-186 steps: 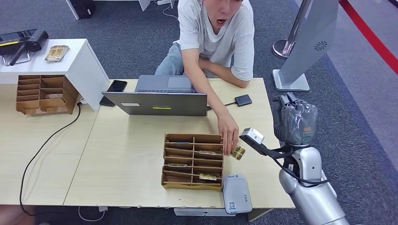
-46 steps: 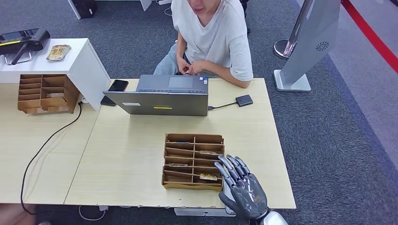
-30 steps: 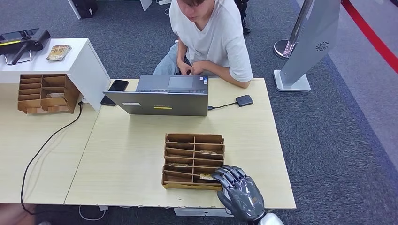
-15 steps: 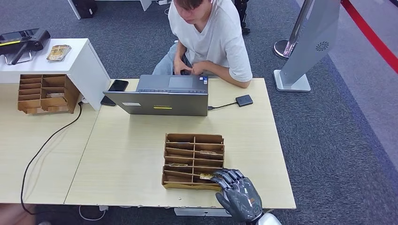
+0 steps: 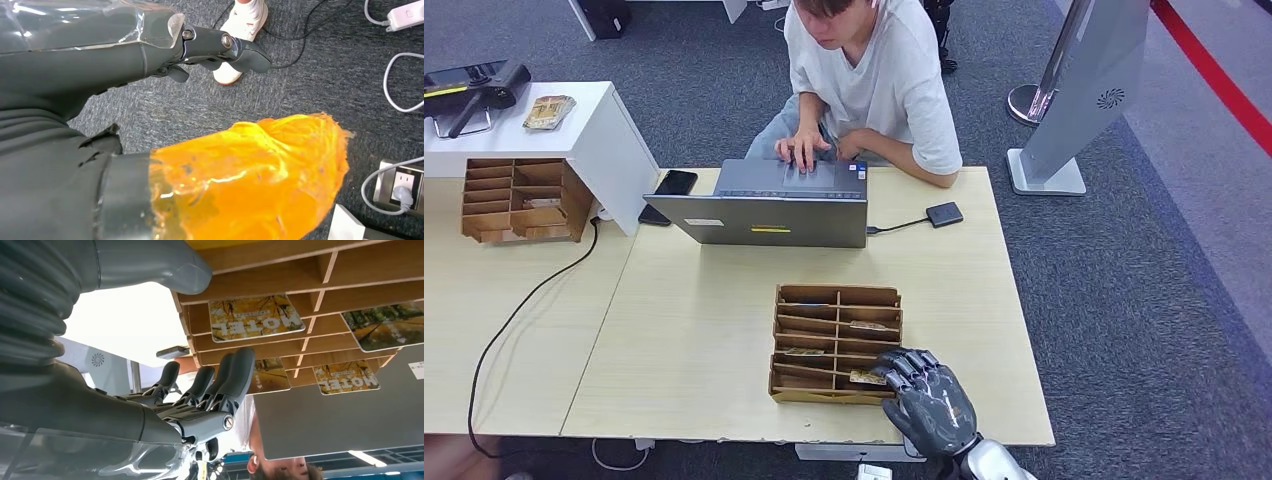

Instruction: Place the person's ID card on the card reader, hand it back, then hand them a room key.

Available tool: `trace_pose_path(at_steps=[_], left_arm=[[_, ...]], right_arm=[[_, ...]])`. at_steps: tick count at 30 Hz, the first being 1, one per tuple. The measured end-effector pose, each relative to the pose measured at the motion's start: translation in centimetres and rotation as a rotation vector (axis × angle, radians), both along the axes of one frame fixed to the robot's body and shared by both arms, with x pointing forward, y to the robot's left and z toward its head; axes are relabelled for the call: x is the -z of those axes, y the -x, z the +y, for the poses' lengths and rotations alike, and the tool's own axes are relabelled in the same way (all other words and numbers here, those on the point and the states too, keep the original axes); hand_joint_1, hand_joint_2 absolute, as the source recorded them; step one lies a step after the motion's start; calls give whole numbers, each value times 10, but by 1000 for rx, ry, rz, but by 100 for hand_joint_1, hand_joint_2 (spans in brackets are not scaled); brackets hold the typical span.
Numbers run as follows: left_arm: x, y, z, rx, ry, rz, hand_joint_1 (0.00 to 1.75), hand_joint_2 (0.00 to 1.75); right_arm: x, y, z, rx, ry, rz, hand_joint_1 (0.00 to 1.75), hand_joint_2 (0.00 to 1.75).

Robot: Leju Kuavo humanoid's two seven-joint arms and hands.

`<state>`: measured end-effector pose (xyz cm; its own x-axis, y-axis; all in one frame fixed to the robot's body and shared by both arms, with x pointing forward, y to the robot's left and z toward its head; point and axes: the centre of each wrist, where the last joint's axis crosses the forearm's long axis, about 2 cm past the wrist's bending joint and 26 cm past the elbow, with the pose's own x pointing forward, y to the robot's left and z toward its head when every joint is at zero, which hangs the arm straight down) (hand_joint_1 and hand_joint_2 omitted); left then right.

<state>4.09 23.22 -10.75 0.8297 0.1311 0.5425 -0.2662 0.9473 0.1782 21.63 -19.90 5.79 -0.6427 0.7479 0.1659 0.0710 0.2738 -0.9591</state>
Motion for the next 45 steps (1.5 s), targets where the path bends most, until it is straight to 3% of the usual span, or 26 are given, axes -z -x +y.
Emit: trace_pose_path(at_steps=[16, 24, 30, 36, 45], left_arm=[[0, 0, 1, 6, 4, -12, 0, 0], [0, 0, 1, 7, 5, -17, 0, 0], [0, 0, 1, 8, 7, -20, 0, 0], [0, 0, 1, 8, 8, -23, 0, 0], [0, 0, 1, 10, 11, -31, 0, 0]], right_arm=[[-1, -8, 2, 7, 5, 7, 80, 175], [0, -9, 2, 8, 10, 10, 99, 175], [-1, -11, 3, 8, 12, 11, 102, 175], [-1, -11, 3, 8, 12, 10, 132, 175], [-2, -13, 3, 8, 11, 6, 162, 175]])
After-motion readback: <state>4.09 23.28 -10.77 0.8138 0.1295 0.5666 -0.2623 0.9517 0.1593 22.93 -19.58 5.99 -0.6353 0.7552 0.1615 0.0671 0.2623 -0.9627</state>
